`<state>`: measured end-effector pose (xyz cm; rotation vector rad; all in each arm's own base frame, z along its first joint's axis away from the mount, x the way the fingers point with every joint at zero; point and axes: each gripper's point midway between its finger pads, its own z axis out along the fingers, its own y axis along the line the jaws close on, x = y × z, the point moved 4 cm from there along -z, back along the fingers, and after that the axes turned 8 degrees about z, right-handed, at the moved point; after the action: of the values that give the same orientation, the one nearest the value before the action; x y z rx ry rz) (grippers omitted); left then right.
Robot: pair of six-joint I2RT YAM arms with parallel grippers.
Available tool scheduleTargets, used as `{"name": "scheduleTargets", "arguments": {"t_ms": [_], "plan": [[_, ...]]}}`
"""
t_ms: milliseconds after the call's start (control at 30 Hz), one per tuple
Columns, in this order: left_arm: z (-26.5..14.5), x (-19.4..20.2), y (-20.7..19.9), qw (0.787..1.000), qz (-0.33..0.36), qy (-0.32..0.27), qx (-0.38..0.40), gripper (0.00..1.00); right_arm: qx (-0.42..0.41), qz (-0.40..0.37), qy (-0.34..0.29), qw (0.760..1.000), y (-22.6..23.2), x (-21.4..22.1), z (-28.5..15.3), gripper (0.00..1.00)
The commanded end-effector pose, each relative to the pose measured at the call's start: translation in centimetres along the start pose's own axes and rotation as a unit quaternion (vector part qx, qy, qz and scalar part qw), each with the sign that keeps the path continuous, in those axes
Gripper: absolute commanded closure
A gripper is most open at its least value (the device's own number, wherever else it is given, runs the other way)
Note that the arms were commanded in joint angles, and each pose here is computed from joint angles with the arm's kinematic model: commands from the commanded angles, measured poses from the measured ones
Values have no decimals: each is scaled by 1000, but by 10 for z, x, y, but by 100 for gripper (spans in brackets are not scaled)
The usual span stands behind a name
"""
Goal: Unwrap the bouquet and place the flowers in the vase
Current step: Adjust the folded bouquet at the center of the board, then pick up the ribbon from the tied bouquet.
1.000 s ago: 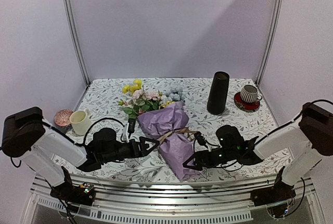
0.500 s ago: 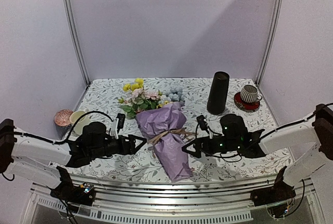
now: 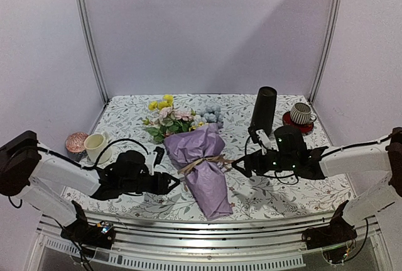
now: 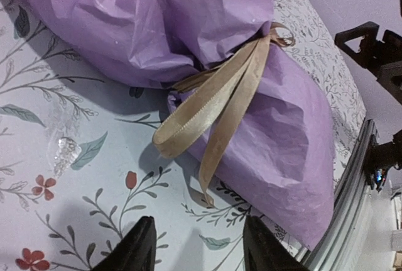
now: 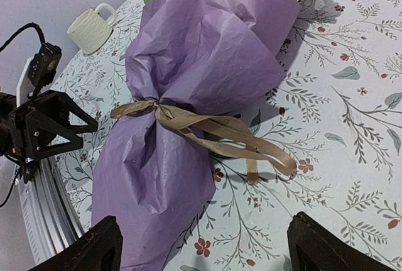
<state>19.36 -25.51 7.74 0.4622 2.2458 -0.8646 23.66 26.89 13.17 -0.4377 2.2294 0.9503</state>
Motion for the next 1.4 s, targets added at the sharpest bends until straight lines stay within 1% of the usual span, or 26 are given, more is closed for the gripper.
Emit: {"name": "scheduleTargets", "arguments": {"t_ms": [0, 133, 167, 300, 367, 567, 733, 800, 867, 900, 933, 1133, 1267, 1367], "plan": [[16, -1, -14, 1000, 19, 15, 15, 53, 6, -23, 12, 1000, -3, -1, 7, 7], [26, 4, -20, 999, 29, 23, 12, 54, 5, -15, 19, 1000, -7, 5, 9, 8], [28, 6, -20, 999, 30, 28, 8, 55, 5, -13, 20, 1000, -7, 8, 9, 8], [38, 11, -10, 998, 30, 44, -27, 64, -4, -9, 8, 1000, -6, 9, 4, 8], [41, 15, -5, 997, 29, 53, -41, 67, -8, -6, 5, 1000, -6, 11, 1, 8], [47, 19, -3, 997, 28, 58, -45, 68, -5, -5, 3, 1000, -8, 15, -1, 8], [51, 19, -2, 997, 30, 58, -50, 74, -5, -4, 2, 1000, -9, 15, -1, 8], [51, 19, -1, 996, 31, 58, -55, 78, -4, -5, 2, 1000, -9, 15, 0, 8], [51, 18, 1, 996, 33, 57, -61, 85, -2, -6, 1, 1000, -10, 15, 1, 8], [52, 17, 1, 996, 35, 56, -64, 97, -1, -8, 2, 1000, -10, 14, 2, 8], [51, 17, 3, 995, 37, 57, -69, 100, 2, -10, 1, 1000, -11, 13, 2, 8], [40, 7, 3, 994, 42, 45, -89, 100, 30, -23, -2, 999, -18, 11, 5, 8], [31, -4, 0, 994, 48, 30, -96, 100, 60, -24, 7, 998, -27, 11, 12, 8], [25, -12, -1, 993, 53, 21, -103, 100, 59, -22, 20, 998, -28, 13, 18, 9]]}}
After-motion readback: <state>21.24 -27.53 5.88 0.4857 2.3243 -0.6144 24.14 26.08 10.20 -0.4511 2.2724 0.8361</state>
